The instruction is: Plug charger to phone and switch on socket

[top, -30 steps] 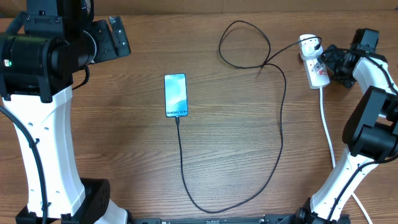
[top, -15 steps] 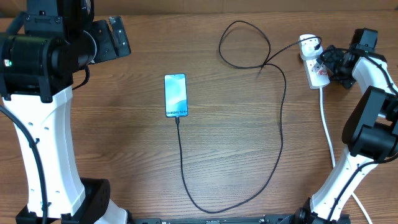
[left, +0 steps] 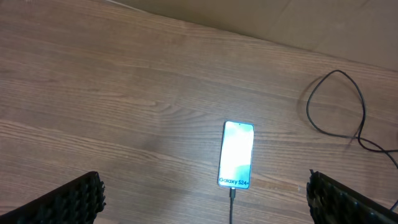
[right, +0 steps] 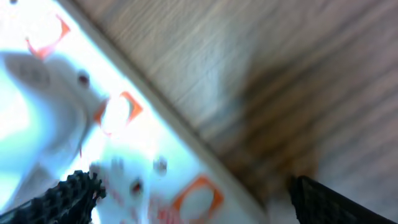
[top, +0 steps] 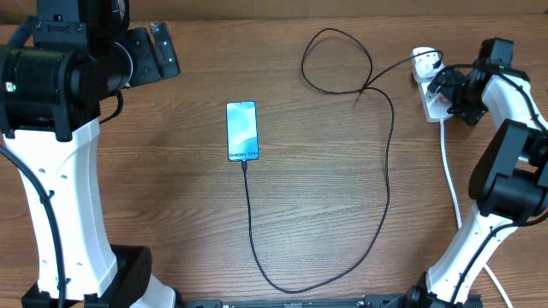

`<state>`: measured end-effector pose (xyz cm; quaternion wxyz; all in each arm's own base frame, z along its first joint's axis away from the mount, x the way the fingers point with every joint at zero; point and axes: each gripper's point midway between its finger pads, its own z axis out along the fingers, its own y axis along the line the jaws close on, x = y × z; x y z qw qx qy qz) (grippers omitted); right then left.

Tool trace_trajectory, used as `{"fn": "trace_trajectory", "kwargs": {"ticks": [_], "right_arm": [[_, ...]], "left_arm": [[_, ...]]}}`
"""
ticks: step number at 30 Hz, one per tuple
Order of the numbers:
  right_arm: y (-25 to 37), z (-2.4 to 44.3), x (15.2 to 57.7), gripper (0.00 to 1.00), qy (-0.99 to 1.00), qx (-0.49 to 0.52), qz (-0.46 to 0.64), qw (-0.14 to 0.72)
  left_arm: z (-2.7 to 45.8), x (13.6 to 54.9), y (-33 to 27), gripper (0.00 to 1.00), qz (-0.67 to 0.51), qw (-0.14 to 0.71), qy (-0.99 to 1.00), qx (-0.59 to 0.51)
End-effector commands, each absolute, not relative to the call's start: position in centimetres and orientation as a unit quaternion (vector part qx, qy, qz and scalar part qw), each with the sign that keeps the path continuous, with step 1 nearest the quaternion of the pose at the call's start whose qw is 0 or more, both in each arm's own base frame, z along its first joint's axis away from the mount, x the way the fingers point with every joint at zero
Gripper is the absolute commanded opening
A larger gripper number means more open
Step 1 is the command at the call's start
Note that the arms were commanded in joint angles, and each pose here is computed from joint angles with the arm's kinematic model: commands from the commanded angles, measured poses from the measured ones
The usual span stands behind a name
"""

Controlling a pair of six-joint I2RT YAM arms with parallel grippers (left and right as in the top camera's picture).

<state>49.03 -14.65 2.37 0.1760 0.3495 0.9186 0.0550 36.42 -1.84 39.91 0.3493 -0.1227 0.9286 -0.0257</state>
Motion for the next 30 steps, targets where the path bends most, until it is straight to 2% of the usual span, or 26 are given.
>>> {"fn": "trace_trajectory", "kwargs": {"ticks": [1, 9, 13, 19, 24, 30], "right_arm": [[-15.7, 12.6, 49.9, 1.00, 0.902, 0.337, 0.052, 0.266], [-13.7, 24.6, 44.1, 1.00, 0.891, 0.316, 0.054, 0.321], [-10.7, 29.6, 39.6, 1.00, 0.900, 0.263, 0.072, 0.340], [-6.2, 35.8, 30.3, 1.00, 0.898, 0.216, 0.093, 0.371], [-4.0, 37.3, 23.9, 1.00, 0.898, 0.216, 0.092, 0.372], [-2.7, 38.1, 20.1, 1.00, 0.893, 0.213, 0.090, 0.387]], "left_arm": [[40.4, 36.2, -1.6, 1.00, -0.026, 0.357, 0.924, -0.131], [40.4, 36.2, -1.6, 1.00, -0.026, 0.357, 0.924, -0.131], [40.4, 36.2, -1.6, 1.00, -0.026, 0.357, 0.924, -0.131], [40.4, 36.2, -1.6, 1.00, -0.026, 0.357, 0.924, -0.131], [40.4, 36.2, -1.6, 1.00, -0.026, 0.357, 0.924, -0.131], [40.4, 36.2, -1.6, 1.00, -0.026, 0.357, 0.924, -0.131]]}}
